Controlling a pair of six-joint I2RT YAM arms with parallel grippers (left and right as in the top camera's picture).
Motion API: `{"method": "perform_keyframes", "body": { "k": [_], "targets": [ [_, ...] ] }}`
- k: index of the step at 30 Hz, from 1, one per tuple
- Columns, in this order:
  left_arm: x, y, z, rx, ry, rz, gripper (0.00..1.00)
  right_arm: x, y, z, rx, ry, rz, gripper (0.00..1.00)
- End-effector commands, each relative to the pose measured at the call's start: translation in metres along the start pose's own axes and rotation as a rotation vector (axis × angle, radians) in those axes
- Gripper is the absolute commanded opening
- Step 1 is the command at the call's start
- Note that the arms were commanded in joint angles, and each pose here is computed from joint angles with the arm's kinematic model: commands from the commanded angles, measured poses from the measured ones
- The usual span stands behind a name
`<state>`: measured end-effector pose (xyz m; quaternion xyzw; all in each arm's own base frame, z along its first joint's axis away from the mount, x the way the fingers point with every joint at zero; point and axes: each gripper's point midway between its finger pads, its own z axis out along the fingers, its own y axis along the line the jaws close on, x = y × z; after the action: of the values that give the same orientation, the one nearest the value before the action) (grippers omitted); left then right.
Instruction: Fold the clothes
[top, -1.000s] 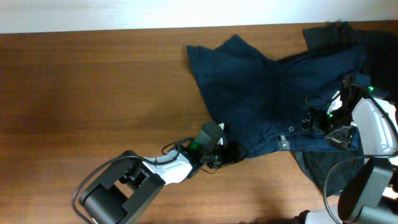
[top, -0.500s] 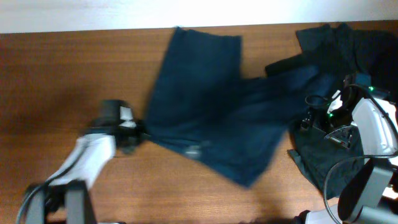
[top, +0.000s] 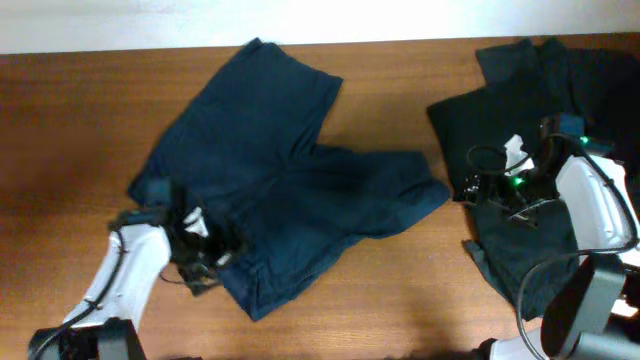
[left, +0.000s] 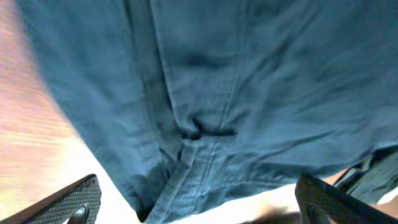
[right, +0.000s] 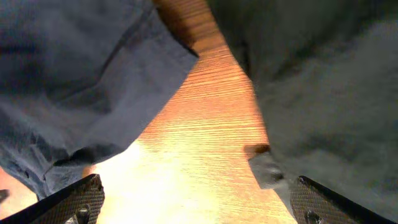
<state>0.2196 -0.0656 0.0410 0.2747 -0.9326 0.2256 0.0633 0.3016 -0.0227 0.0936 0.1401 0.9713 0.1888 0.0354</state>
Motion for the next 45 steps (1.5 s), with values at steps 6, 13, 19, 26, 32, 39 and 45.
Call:
{"method": "perform_keyframes", "body": {
  "k": [6, 13, 19, 26, 32, 39, 45],
  "targets": [
    [0.052, 0.004, 0.065, 0.03, 0.099, 0.006, 0.01, 0.0, 0.014, -0.002, -0.022, -0.015, -0.054, 0.99],
    [-0.089, 0.051, -0.069, -0.134, -0.349, -0.145, 0.01, 0.015, 0.029, 0.008, -0.026, 0.049, -0.054, 0.96],
    [-0.043, 0.072, -0.061, -0.193, -0.161, -0.235, 0.02, 0.062, 0.067, 0.055, -0.011, 0.181, 0.083, 0.81],
    [-0.011, 0.108, -0.036, -0.317, -0.071, -0.253, 0.06, 0.085, 0.126, 0.106, -0.107, 0.182, 0.215, 0.73],
    [-0.012, 0.108, -0.036, -0.318, -0.075, -0.252, 0.07, 0.087, 0.104, 0.133, 0.048, 0.153, 0.308, 0.73],
    [-0.014, 0.108, -0.036, -0.316, -0.082, -0.249, 0.08, 0.069, 0.088, 0.144, 0.096, 0.104, 0.345, 0.04],
    [-0.022, 0.072, -0.033, -0.128, -0.064, -0.095, 0.08, 0.036, 0.067, 0.096, 0.078, 0.011, 0.32, 0.04]
  ]
}}
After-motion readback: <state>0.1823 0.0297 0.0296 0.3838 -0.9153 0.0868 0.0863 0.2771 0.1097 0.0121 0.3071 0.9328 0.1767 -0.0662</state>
